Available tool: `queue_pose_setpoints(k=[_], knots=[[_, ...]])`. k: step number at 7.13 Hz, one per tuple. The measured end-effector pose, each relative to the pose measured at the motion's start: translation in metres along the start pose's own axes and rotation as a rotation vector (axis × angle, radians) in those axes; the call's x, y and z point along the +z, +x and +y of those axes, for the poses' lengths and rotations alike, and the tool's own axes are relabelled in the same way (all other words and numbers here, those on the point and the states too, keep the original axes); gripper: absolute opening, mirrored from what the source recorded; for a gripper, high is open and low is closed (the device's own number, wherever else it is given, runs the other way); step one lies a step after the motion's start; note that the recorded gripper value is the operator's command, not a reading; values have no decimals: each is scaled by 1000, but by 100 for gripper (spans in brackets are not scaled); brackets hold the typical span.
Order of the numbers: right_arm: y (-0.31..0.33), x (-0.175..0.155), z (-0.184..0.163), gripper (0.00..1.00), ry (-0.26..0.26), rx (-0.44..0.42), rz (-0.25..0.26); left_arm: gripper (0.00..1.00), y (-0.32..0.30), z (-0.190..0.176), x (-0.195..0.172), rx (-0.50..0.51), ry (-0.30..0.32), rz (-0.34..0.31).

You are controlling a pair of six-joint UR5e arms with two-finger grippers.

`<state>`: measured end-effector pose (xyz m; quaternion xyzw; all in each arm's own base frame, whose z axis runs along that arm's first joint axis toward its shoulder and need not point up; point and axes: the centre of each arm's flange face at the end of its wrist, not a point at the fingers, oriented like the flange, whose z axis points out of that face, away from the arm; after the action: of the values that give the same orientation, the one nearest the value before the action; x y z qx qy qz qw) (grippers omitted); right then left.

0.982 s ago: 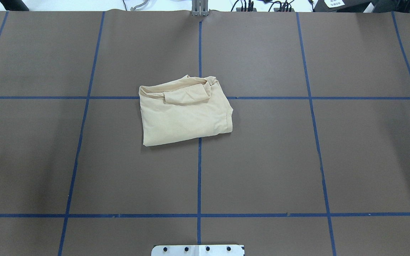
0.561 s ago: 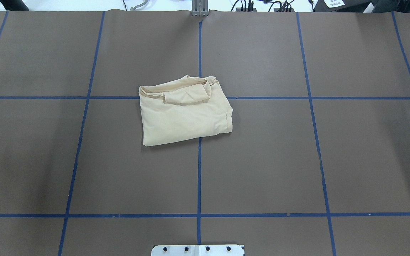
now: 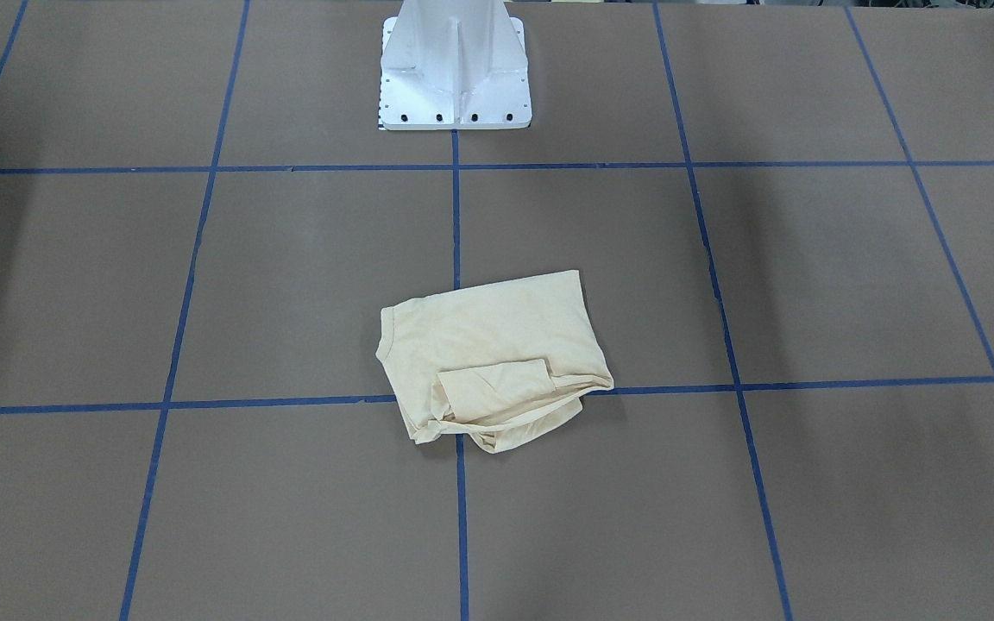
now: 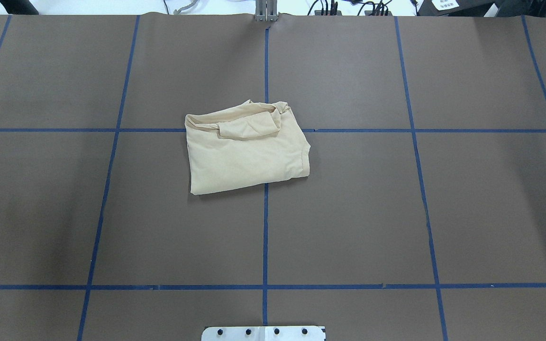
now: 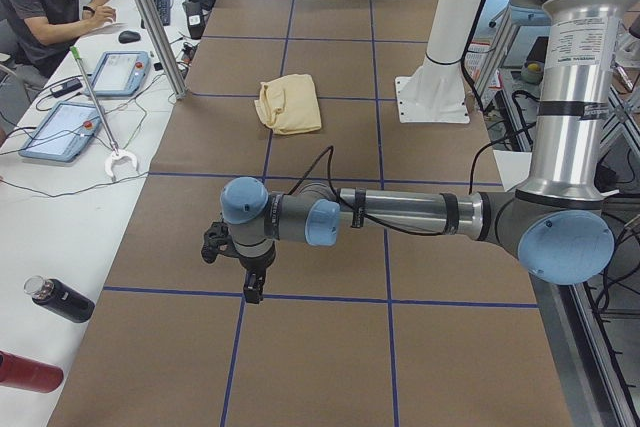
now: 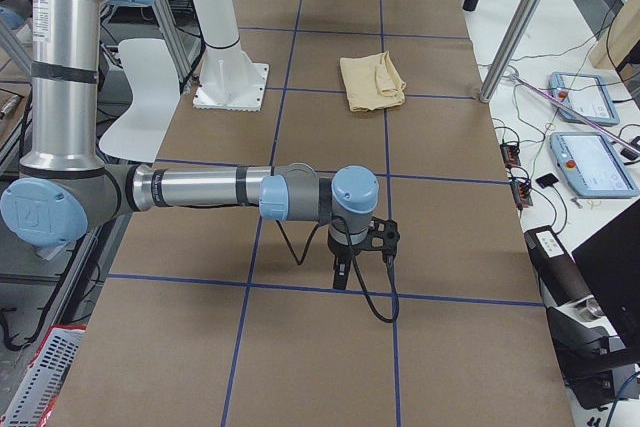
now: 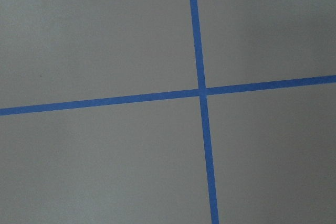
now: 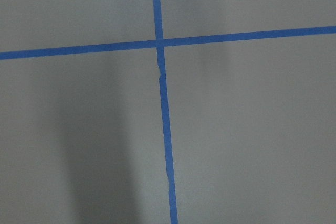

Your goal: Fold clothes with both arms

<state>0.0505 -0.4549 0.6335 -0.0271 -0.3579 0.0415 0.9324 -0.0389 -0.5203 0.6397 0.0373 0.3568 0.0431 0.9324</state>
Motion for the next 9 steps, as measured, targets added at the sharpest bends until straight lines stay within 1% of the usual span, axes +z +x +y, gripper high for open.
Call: queue_pose_setpoints(k=[2,6,7,9], knots=[[0,2,-9,100,-4,7,-7,100,1,0,-2,8,4,0],[-4,2,-11,100,-8,6,-40,100,3,-2,-4,13,7,1],[-4,2,-11,100,-8,6,-44,100,1,1,-3,14,2,1],[-6,2,-12,100,-2,0,-57,100,-9,15,5,49,-16,3]])
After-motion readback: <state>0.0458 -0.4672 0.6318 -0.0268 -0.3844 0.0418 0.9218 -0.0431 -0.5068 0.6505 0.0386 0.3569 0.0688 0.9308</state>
